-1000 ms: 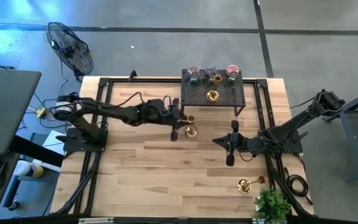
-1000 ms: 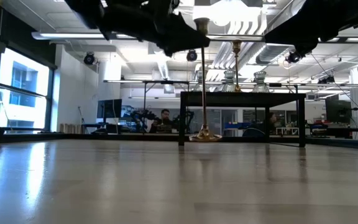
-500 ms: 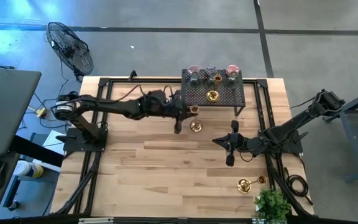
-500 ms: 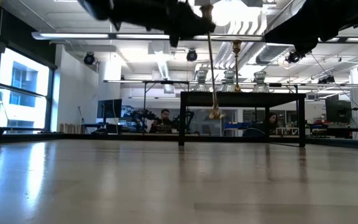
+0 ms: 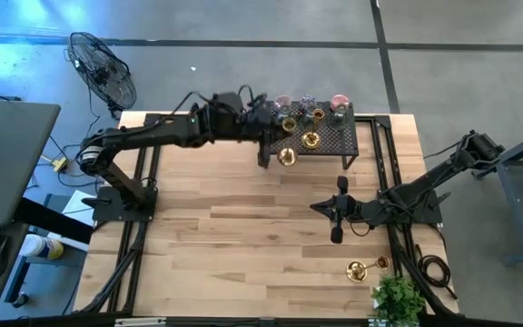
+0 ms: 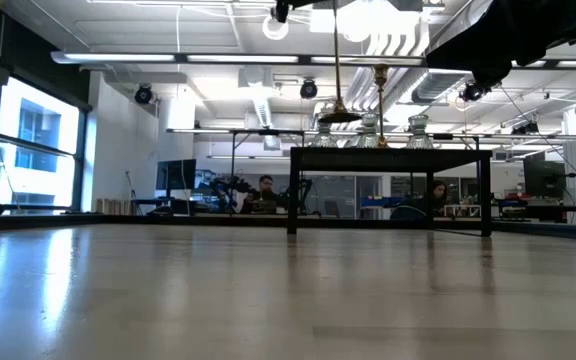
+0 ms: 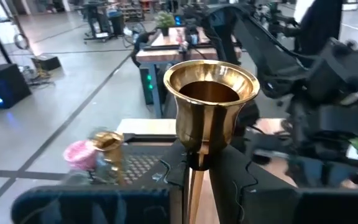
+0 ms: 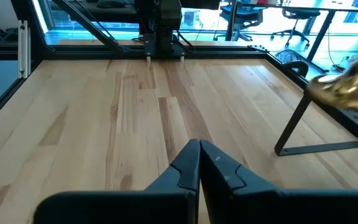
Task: Pick & Place candle stick holders
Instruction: Put the left metal candle holder on the shelf
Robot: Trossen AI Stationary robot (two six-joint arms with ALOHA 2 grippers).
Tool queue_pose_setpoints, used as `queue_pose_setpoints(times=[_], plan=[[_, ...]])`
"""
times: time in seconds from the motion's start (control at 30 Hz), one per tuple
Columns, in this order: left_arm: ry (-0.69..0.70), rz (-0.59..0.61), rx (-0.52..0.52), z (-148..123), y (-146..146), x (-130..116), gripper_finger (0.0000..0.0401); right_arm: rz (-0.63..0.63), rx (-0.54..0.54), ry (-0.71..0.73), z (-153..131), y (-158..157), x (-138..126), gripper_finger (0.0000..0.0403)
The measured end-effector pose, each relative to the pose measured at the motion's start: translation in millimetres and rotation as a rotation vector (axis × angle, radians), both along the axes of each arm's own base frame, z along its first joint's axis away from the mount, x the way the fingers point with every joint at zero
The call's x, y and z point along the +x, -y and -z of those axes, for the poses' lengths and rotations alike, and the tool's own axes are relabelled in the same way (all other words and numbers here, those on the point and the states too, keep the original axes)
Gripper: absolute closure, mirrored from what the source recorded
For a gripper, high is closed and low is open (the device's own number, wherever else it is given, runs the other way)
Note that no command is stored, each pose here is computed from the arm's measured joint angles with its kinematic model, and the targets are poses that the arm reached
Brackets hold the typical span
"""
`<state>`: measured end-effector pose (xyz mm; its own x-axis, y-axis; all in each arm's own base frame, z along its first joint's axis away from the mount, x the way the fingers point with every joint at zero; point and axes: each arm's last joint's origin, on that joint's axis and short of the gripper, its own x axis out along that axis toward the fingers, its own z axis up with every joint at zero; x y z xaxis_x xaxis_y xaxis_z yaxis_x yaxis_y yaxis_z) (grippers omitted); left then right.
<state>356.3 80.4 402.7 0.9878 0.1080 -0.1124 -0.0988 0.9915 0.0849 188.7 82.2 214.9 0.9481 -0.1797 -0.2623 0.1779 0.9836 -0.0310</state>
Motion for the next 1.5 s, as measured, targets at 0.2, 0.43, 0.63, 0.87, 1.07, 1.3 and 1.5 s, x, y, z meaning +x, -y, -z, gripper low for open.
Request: queue_pose_setpoints(times=[0.2,0.43,0.63,0.87,1.07,1.3,1.5], plan=[[-0.001,-0.059,-0.029,2.6,-31.2,-4.9,0.0365,-0.001,-0.003,-0.001,0.0,0.0,0.0,0.0401],[-0.004,-0.112,-0.066,11.5,-66.8,-8.7,0.0365,-0.002,-0.001,0.004,-0.5,-0.1,0.2,0.0401],[0.000,-0.101,-0.098,17.0,-75.9,-6.4,0.0365,-0.002,-0.004,0.004,-0.5,0.0,0.2,0.0401],[-0.005,-0.105,-0.094,22.4,-76.5,-0.9,0.0365,-0.003,-0.003,0.004,-0.5,-0.1,0.2,0.0402],[-0.014,-0.108,-0.074,26.2,-77.9,2.2,0.0365,-0.008,-0.002,0.003,-0.5,-0.3,0.2,0.0402],[-0.014,-0.106,-0.072,27.3,-78.4,3.4,0.0364,-0.008,-0.002,0.003,-0.5,-0.3,0.2,0.0402],[-0.014,-0.111,-0.099,27.7,-78.4,3.4,0.0335,-0.008,-0.001,0.004,-0.5,-0.3,0.2,0.0401]])
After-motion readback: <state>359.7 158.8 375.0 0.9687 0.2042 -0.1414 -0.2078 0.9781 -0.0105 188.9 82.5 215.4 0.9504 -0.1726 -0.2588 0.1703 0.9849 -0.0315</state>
